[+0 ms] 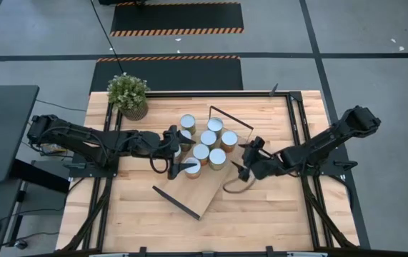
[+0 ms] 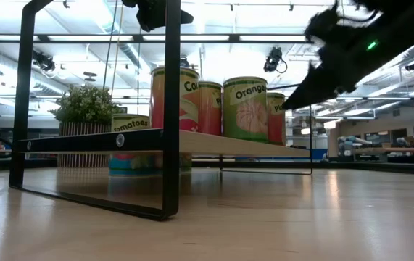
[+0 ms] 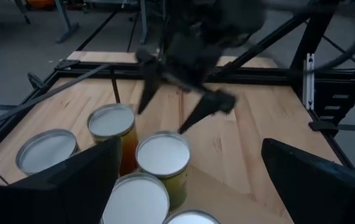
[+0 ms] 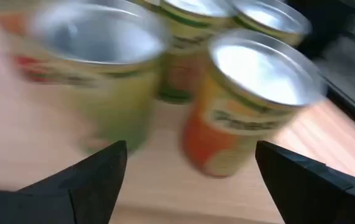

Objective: Pick and place cans onto a shelf
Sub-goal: Adjust the pineapple cans to the right of the shelf

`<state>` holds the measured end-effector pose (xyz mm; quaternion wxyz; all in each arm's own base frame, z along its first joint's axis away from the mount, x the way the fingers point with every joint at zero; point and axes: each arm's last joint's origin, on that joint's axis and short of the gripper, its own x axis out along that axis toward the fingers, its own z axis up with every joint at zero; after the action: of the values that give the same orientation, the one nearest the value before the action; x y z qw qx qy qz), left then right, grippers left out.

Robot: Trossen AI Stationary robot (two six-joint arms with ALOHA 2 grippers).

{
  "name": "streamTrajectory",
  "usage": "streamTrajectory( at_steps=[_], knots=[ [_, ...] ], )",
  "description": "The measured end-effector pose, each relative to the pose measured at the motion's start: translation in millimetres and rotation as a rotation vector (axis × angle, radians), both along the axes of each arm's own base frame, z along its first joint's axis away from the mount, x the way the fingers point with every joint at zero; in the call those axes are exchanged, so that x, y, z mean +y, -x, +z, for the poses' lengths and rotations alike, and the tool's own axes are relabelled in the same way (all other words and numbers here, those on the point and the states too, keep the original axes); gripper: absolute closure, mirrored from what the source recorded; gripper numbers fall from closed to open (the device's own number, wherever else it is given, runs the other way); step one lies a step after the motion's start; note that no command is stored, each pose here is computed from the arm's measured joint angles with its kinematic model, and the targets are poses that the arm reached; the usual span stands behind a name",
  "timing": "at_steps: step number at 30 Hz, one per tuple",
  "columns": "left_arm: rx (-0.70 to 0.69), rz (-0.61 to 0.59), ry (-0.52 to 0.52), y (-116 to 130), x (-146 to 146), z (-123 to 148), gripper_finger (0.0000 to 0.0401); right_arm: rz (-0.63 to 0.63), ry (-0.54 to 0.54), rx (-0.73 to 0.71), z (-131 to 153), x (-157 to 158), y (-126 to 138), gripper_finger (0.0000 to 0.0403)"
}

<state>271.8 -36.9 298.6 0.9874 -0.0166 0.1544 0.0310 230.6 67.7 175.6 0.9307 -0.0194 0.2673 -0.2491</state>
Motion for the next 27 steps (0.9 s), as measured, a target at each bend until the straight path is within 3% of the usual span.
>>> streamTrajectory(
  at_steps=[5,10,13,17,27],
  knots=[
    [0.031,0.001,-0.002,1,0,-3,0.0007,0.138,0.061,-0.046,1,31,2,0.0040],
    [0.031,0.001,-0.002,1,0,-3,0.0007,0.252,0.223,-0.099,-17,63,-11,0.0040],
    [0.035,0.007,0.013,1,0,-3,0.0007,0.290,0.239,-0.170,-25,76,-18,0.0040],
    [0.038,0.010,0.019,1,1,-4,0.0007,0.283,0.217,-0.213,-37,80,-30,0.0040],
    [0.035,0.012,0.020,1,1,-3,0.0007,0.193,0.237,-0.209,-50,94,-94,0.0040]
  ],
)
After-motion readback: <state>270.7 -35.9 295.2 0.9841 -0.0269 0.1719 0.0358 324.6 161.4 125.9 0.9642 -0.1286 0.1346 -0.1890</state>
